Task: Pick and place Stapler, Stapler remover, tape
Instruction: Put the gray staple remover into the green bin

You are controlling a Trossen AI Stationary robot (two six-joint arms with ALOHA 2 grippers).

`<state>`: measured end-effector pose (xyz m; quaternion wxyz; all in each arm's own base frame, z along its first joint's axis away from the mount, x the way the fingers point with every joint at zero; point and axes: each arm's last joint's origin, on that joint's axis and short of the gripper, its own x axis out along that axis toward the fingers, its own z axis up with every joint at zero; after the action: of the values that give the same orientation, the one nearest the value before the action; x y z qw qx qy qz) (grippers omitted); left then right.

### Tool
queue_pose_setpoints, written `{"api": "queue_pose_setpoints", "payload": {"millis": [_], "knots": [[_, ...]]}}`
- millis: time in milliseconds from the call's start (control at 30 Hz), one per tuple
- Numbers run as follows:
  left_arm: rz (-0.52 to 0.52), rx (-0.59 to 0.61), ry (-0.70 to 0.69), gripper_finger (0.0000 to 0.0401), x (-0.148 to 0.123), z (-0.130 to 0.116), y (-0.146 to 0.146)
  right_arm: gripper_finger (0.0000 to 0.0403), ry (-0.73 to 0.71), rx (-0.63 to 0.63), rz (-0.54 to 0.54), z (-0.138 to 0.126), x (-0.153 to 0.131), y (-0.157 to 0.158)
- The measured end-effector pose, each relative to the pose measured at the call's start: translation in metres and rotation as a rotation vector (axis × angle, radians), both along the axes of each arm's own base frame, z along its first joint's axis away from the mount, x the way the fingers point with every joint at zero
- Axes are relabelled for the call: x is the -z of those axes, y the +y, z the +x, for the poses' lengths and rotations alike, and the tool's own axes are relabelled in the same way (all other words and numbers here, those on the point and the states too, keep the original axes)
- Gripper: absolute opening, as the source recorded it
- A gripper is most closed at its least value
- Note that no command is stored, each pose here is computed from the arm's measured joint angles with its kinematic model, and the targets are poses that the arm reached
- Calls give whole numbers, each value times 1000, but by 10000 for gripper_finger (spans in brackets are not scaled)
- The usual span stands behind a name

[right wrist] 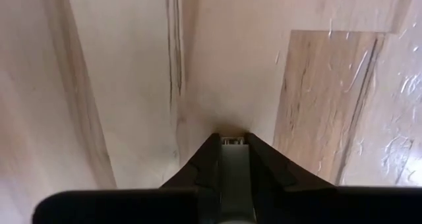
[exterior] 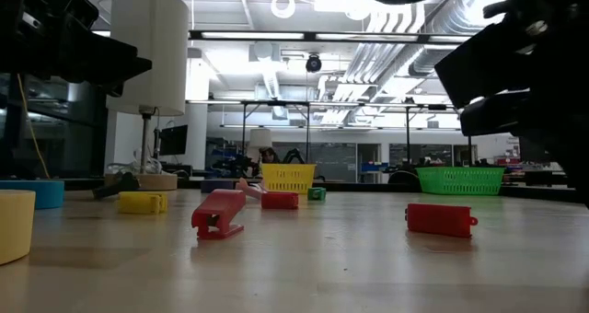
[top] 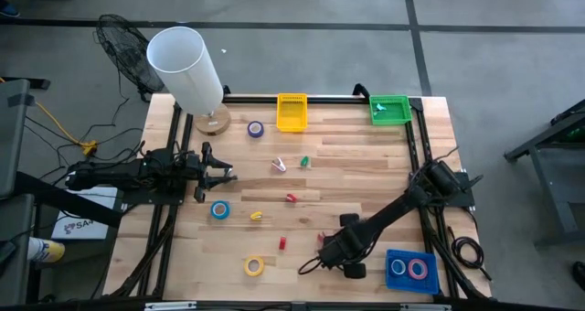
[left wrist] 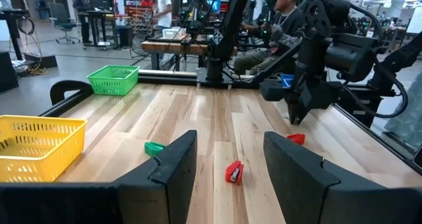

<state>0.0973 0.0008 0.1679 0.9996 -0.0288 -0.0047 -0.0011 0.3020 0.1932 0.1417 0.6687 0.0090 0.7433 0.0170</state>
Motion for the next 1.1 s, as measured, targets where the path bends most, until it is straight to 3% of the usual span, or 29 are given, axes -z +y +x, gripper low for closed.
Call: {"api": "queue_pose_setpoints", "payload": {"millis": [267, 500, 700, 1100], "knots": [[0, 0, 0, 175, 0, 0, 0, 39, 13, -6, -14, 13, -15, -14], [0, 0, 0, 175, 0, 0, 0, 39, 104, 33, -153, 22, -41, -45], [0, 0, 0, 175, 0, 0, 0, 39, 241, 84, -301, 23, -54, -89], [0, 0, 0, 175, 0, 0, 0, 39, 315, 231, -427, 35, -57, -208]]}}
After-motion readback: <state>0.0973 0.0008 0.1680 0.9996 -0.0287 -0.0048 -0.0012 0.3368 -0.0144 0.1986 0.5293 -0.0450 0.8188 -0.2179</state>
